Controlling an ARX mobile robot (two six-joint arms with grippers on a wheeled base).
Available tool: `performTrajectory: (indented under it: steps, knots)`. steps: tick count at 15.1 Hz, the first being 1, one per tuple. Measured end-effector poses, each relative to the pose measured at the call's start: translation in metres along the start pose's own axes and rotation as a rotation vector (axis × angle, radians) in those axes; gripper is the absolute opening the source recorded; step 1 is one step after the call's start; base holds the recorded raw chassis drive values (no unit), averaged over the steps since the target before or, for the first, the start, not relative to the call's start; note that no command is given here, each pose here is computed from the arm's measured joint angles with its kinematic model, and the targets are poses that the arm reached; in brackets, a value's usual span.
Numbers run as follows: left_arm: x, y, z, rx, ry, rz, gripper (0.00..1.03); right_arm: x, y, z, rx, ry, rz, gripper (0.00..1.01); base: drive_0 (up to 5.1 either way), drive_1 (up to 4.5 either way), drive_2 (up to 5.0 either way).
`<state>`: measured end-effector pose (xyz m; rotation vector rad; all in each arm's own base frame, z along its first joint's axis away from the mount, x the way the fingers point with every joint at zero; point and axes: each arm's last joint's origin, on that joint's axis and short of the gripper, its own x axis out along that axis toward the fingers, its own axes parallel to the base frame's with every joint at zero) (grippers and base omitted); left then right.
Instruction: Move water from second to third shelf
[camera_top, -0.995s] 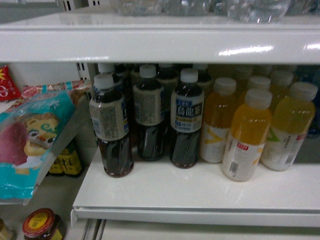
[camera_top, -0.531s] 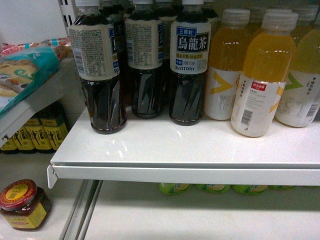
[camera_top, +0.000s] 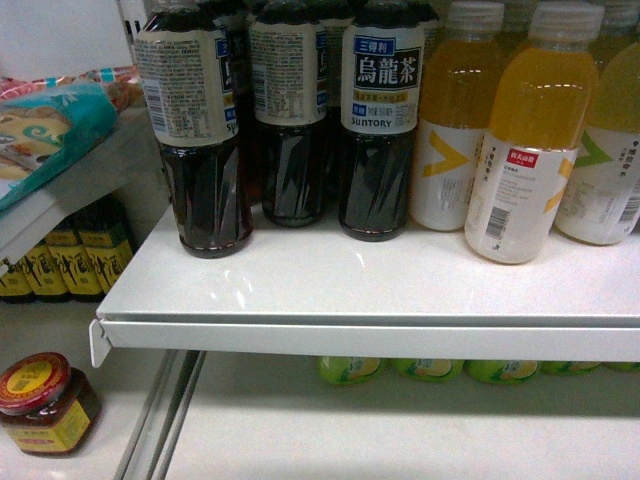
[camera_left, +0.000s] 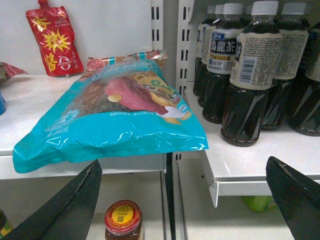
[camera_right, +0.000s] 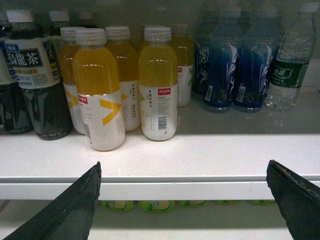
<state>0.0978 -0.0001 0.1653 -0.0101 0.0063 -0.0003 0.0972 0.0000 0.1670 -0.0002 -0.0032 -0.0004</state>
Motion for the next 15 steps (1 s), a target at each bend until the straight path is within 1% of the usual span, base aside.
performTrajectory:
  steps: [15]
  knots:
    - [0.0000, 0.0000, 0.0000, 0.000, 0.000, 0.000, 0.98, 0.0000, 0.0000, 0.0000, 0.000, 0.000, 0.000, 0.98, 0.0, 0.00, 0.0]
